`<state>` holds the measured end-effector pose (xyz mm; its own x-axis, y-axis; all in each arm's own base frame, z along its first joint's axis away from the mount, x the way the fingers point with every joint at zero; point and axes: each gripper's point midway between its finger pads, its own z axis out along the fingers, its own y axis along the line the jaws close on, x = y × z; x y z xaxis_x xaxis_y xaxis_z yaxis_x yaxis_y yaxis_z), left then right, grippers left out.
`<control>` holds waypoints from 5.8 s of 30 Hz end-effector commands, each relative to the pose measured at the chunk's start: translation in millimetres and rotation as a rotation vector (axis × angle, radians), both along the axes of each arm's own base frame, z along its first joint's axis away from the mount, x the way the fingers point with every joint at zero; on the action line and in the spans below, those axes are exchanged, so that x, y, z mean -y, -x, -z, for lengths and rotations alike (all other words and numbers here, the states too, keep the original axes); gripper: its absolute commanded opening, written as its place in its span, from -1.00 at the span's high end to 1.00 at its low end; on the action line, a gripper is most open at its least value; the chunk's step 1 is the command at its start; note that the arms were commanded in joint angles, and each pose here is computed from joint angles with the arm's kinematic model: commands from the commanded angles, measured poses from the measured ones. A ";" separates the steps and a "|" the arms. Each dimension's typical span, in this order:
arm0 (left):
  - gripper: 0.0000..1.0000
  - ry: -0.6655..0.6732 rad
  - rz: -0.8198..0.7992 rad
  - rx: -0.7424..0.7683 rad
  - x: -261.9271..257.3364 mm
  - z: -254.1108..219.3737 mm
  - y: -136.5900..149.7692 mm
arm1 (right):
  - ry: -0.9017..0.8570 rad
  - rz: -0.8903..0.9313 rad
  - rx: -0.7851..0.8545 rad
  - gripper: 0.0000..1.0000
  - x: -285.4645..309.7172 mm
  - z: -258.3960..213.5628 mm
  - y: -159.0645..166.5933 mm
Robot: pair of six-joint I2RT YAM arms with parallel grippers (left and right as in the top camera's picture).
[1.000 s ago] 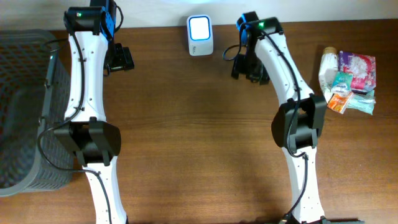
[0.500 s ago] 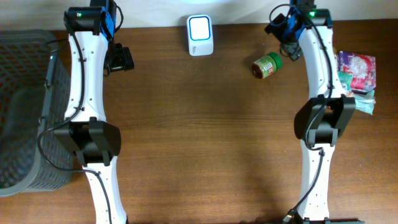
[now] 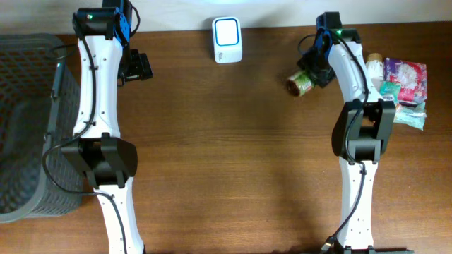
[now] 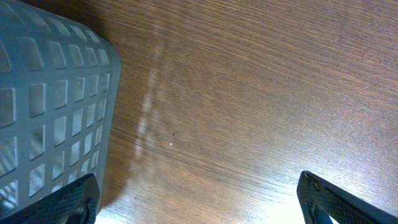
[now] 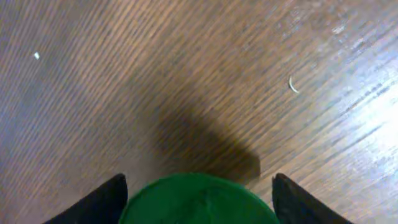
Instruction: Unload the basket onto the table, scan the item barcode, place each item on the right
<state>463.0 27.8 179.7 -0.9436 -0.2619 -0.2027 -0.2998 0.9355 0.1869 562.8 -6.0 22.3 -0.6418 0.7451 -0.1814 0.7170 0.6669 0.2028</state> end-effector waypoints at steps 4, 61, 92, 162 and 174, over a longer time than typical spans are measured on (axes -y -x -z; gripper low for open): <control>-0.99 -0.005 0.007 -0.006 -0.7 0.6 0.7 | 0.054 -0.229 0.024 -0.04 -4.8 -48.1 -0.4; -0.98 -0.005 0.007 -0.006 -0.7 0.6 0.7 | 0.208 -1.148 0.021 -0.46 -116.4 -26.1 18.7; -0.98 -0.005 0.007 -0.006 -0.7 0.6 0.7 | 0.298 -0.816 0.988 0.10 -292.9 -220.7 -92.2; -0.98 -0.005 0.007 -0.006 -0.7 0.6 0.7 | 0.196 -0.876 0.595 -0.97 -76.7 -270.2 367.1; -0.98 -0.005 0.007 -0.006 -0.7 0.6 0.7 | 0.508 -0.707 1.219 -0.97 -47.7 -170.8 326.8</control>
<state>463.0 27.8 179.1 -0.9439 -0.2619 -0.2013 -0.2995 0.9355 0.1874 235.5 42.0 197.0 -0.1516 0.0542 -0.9869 -0.2029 0.9755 0.0848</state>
